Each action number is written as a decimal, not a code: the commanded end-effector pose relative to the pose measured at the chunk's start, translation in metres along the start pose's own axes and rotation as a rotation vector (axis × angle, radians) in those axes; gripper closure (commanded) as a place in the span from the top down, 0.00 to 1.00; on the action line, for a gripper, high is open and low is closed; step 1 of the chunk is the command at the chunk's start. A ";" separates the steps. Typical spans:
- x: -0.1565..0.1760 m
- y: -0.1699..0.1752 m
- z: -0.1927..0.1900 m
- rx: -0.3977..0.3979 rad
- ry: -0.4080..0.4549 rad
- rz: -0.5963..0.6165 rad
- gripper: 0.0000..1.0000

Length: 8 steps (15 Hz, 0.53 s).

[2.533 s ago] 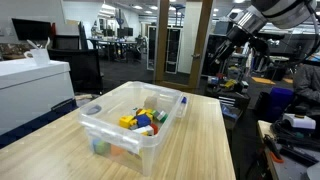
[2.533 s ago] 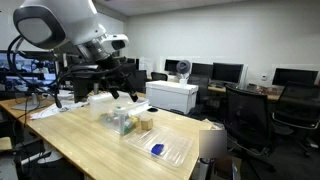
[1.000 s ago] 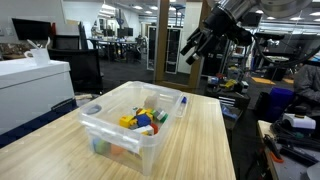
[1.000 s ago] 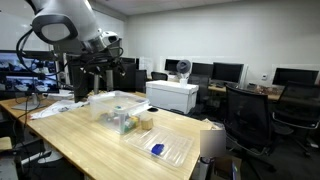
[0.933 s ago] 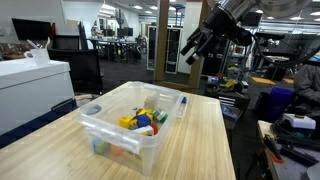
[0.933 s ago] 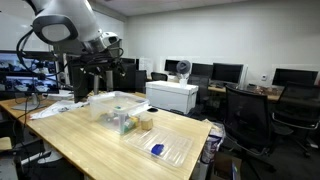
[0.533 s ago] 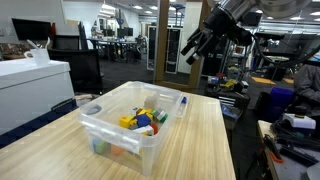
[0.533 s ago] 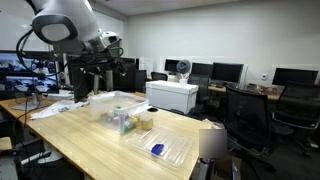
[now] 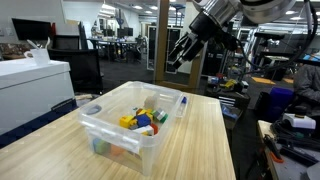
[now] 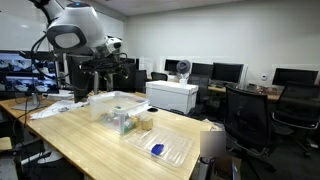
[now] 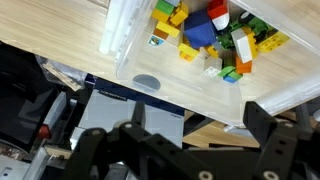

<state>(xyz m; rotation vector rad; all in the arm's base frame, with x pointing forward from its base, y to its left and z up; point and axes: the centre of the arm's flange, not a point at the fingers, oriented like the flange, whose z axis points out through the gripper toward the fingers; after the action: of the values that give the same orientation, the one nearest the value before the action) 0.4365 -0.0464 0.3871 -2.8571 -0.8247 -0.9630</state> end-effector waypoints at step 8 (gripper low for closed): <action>0.021 -0.016 0.106 0.062 -0.095 -0.027 1.00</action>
<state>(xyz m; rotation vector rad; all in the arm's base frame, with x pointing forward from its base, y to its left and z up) 0.4824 -0.0002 0.3375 -2.8559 -0.8545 -0.8137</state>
